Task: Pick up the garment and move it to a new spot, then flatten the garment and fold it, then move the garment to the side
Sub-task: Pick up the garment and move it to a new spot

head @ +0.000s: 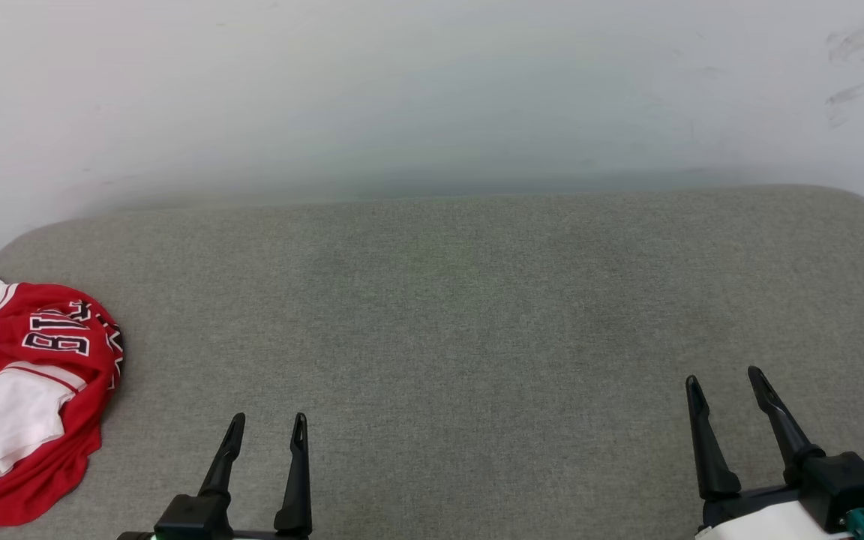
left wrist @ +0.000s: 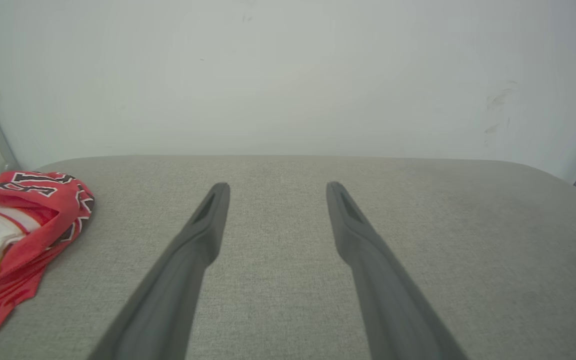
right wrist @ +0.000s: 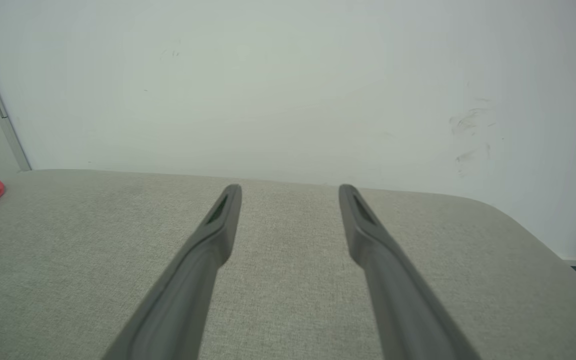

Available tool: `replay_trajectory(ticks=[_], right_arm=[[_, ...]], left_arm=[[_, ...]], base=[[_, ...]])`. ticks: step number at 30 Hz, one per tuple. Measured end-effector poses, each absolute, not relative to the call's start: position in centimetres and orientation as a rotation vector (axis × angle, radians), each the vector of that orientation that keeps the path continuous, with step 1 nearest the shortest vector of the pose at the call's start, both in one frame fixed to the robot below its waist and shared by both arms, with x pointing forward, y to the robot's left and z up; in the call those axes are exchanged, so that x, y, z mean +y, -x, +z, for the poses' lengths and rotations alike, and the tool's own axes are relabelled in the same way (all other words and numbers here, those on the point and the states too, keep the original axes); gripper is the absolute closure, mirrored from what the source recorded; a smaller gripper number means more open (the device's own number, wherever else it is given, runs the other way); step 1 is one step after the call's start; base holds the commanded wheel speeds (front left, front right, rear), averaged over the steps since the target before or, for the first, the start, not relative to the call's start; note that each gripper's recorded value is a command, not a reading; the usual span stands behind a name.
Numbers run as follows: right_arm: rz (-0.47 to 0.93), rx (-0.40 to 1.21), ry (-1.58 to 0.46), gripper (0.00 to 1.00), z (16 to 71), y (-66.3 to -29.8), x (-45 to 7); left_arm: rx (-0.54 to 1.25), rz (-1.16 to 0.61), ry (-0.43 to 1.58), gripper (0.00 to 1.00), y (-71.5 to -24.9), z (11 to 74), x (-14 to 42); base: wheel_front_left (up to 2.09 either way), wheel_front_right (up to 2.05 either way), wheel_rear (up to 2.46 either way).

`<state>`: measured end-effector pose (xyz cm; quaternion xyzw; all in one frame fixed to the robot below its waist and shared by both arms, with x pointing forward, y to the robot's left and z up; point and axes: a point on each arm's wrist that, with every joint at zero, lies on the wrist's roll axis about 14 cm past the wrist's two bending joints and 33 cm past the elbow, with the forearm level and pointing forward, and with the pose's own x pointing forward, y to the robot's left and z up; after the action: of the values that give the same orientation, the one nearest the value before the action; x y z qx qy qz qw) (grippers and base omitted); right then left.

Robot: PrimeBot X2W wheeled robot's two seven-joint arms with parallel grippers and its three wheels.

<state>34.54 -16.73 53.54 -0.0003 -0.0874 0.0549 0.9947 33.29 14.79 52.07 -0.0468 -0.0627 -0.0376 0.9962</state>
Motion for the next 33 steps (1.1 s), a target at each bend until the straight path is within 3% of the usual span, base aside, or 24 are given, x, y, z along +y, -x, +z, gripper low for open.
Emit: replay_trajectory(ticks=[16,33], right_arm=[[0.188,-0.166,-0.052,0.00,53.3,-34.9,-14.0],[0.457,-0.150,-0.087,0.00,53.1,-36.3,-5.3]], left_arm=[[-0.122,-0.003,0.106,0.00,-32.9,51.9,16.8],[-0.153,0.251,0.089,0.00,-28.6,52.4,24.2]], base=[[0.00,0.00,0.00],[0.00,0.00,0.00]])
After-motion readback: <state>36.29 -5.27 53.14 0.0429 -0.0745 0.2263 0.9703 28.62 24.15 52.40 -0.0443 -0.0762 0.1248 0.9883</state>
